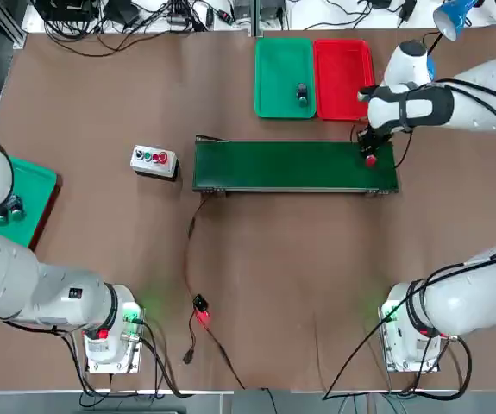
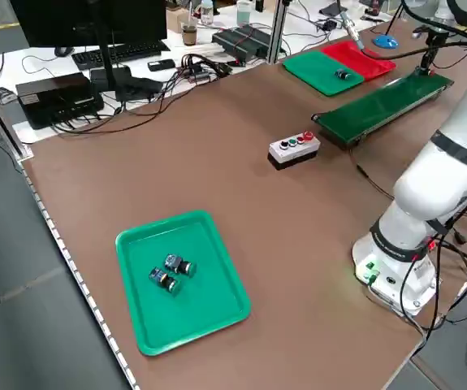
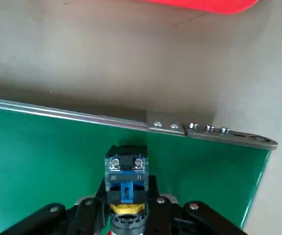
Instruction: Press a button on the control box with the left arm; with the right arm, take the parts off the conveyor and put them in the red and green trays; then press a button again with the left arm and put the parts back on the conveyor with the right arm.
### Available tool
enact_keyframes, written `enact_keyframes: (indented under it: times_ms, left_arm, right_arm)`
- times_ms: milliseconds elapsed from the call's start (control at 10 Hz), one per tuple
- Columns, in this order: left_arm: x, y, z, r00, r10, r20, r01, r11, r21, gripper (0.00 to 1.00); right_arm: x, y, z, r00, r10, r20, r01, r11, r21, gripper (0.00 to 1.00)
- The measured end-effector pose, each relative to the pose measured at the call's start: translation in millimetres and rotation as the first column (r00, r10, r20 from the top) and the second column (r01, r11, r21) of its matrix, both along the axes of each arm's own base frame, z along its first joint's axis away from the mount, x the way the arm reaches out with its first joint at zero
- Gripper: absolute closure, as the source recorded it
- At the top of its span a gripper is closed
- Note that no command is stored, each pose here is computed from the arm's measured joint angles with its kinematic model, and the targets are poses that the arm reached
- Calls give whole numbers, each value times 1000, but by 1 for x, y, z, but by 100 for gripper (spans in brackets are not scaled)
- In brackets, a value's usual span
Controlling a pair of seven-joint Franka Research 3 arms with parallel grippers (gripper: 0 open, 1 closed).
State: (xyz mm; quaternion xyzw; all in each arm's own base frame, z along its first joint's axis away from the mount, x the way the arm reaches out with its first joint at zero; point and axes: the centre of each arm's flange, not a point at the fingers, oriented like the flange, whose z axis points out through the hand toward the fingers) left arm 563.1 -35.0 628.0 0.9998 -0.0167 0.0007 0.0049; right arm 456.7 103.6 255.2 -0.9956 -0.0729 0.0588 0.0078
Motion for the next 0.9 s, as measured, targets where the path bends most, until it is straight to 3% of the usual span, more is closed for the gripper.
enact_keyframes:
  times_ms: [200, 600, 700, 900]
  left_arm:
    - [0, 0, 0, 1000, 0, 0, 0, 1000, 0, 0]
    - [0, 0, 0, 1000, 0, 0, 0, 1000, 0, 0]
    - [0, 0, 0, 1000, 0, 0, 0, 1000, 0, 0]
    - [0, 0, 0, 1000, 0, 0, 0, 1000, 0, 0]
  right_arm:
    - [-3, 0, -3, 1000, 2, 4, -2, 1000, 0, 65]
    - [-3, 3, -3, 1000, 7, 7, -7, 1000, 1, 10]
    - [0, 4, 1, 1000, 8, 16, -9, 1000, 3, 1]
    - [28, 20, 35, 994, 26, 102, -29, 999, 23, 1]
